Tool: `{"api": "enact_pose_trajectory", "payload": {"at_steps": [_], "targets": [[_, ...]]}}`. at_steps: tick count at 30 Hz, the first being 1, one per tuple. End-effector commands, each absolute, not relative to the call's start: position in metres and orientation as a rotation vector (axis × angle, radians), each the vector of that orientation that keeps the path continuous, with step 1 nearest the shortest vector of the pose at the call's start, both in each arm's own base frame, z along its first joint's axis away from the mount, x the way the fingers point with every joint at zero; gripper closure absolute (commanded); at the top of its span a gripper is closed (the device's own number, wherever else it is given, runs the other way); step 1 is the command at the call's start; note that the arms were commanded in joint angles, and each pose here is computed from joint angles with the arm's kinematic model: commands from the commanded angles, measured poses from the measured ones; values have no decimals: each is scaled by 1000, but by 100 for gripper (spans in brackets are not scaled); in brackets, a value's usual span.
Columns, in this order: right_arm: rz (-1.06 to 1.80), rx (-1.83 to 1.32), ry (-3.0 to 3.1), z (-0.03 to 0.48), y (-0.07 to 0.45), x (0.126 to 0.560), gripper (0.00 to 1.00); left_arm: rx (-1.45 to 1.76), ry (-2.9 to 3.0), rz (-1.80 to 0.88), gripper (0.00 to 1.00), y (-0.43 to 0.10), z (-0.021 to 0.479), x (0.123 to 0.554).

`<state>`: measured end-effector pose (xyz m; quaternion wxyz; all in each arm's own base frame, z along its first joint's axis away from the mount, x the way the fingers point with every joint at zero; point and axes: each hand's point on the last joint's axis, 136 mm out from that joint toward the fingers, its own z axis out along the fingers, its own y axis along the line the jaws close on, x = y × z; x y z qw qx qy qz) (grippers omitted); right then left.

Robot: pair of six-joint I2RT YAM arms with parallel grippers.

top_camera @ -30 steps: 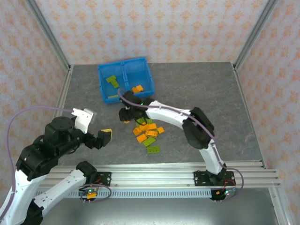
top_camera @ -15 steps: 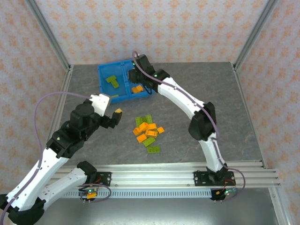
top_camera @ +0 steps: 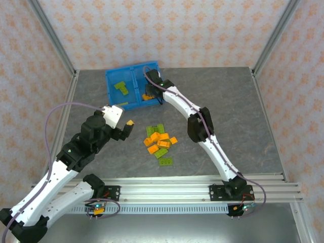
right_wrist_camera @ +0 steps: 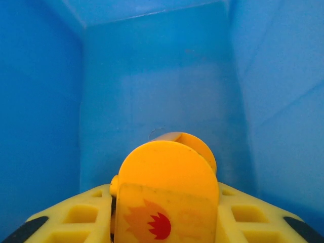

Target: Sort the legos into containers by color

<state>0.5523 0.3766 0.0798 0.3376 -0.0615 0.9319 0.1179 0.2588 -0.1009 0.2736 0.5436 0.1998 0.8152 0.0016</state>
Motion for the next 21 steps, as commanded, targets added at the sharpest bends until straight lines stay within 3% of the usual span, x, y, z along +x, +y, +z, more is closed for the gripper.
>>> {"api": "enact_pose_trajectory", "payload": {"at_steps": [1, 8, 15, 21], "targets": [[383, -149, 2358, 118, 389, 555, 53, 487, 1913, 10, 0, -103, 279, 263], [440, -142, 2308, 174, 387, 546, 50, 529, 1913, -5, 0, -107, 276, 260], [454, -168, 2219, 251, 371, 529, 35, 542, 1920, 18, 0, -104, 275, 257], [448, -211, 2233, 294, 351, 497, 36, 551, 1912, 30, 0, -101, 276, 254]]}}
